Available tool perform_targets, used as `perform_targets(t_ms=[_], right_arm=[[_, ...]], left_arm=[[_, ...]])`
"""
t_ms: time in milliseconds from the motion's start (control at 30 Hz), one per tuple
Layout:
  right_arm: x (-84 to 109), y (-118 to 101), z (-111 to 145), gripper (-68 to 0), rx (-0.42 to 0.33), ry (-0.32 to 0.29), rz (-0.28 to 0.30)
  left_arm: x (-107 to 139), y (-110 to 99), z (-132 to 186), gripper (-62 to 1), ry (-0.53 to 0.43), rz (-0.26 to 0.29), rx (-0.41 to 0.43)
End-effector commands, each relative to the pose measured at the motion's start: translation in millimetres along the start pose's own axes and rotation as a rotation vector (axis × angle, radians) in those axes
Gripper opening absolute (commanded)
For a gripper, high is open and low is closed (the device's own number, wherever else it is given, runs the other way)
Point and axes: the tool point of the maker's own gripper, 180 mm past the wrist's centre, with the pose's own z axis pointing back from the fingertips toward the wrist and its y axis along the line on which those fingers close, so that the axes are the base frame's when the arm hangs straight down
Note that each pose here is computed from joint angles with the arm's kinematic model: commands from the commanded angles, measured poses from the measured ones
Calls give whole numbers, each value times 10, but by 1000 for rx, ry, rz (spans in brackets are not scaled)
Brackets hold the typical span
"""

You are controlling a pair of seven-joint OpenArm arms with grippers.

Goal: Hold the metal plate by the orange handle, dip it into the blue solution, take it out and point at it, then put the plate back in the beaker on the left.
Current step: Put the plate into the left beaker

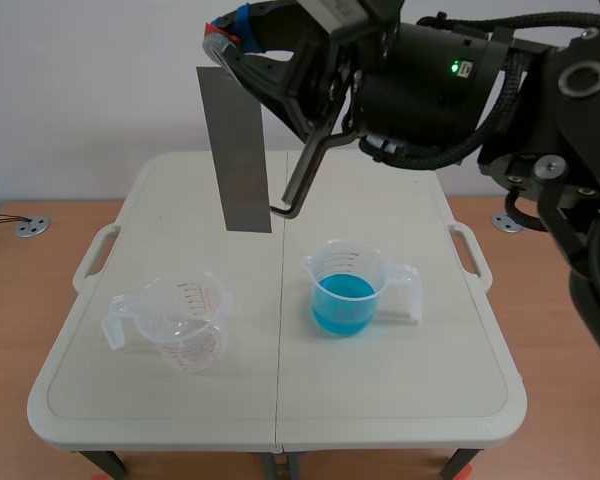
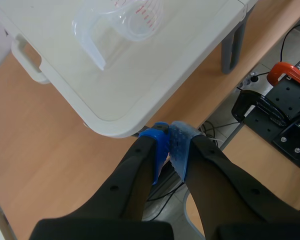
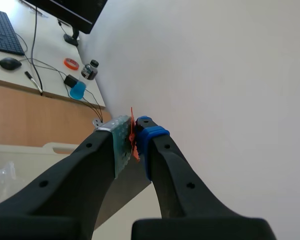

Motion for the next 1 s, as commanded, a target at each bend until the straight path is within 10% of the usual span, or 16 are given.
perform_targets(t_ms=[0, 967], right_arm=[[170, -74, -66, -662, -7, -53, 20], [100, 381, -562, -662, 97, -65, -80]], left_arm=[[102, 38, -13, -575, -34, -1, 16], [91, 37, -14, -575, -28, -1, 16]])
